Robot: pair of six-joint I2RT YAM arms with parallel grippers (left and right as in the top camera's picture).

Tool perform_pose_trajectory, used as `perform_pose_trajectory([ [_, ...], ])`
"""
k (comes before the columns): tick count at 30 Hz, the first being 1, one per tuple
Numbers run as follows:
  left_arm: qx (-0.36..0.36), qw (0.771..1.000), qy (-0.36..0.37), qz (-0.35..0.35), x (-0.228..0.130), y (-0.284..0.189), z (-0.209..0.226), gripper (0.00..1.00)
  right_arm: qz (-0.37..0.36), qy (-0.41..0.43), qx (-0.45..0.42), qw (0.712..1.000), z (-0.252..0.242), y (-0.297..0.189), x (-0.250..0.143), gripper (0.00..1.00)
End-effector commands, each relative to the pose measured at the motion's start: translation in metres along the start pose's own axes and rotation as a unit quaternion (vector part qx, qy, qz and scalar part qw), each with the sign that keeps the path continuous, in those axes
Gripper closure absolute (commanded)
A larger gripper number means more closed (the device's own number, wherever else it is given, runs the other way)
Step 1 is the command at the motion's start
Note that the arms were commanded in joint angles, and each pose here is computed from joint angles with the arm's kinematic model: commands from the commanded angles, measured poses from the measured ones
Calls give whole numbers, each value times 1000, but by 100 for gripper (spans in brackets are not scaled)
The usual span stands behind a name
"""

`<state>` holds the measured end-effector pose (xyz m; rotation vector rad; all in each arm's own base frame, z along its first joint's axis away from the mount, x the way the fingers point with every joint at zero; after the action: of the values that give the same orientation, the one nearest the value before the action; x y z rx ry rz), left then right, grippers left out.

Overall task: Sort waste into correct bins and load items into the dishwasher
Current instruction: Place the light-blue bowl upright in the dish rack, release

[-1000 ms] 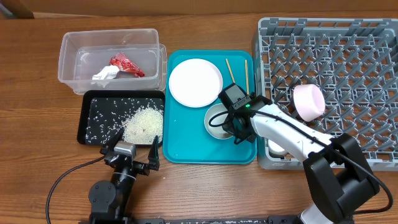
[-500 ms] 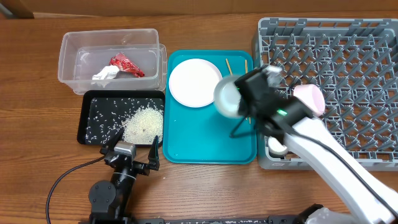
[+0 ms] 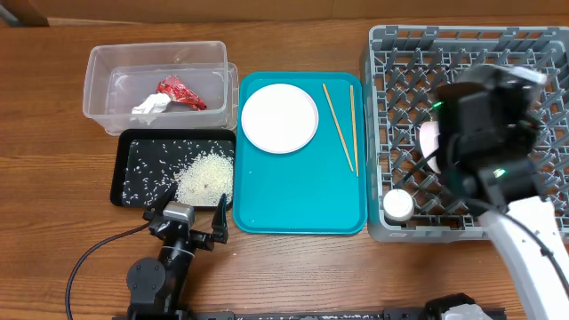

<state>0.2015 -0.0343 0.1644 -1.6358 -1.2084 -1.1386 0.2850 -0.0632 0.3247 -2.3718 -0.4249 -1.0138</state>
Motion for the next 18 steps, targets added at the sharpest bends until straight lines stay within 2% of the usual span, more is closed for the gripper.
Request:
perform_pose_trajectory([
  [1,-3,1000,8,-2,-1,0,0,0,36,-5,-76,996,-25,27,-4,96],
  [7,-3,1000,8,-2,-1,0,0,0,81,-2,-120,989,-31,65,-15,96],
  [14,-3,1000,8,-2,-1,0,0,0,148,-96,-142,974,-11,110,-37,96],
  [18,-3,1000,8,-2,-1,0,0,0,165,-125,-191,959,-10,125,-45,96],
])
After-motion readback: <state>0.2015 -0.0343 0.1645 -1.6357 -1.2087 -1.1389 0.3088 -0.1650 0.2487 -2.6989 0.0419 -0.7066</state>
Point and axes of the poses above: each gripper's point midway between its finger pads, its own y axis out along the fingers, its own z axis along the line the jaws close on, x = y × z, the point moved 4 cm from there along -y, back along the fingers, and after that the axes turned 13 degrees about -y, right-handed, at the moved point
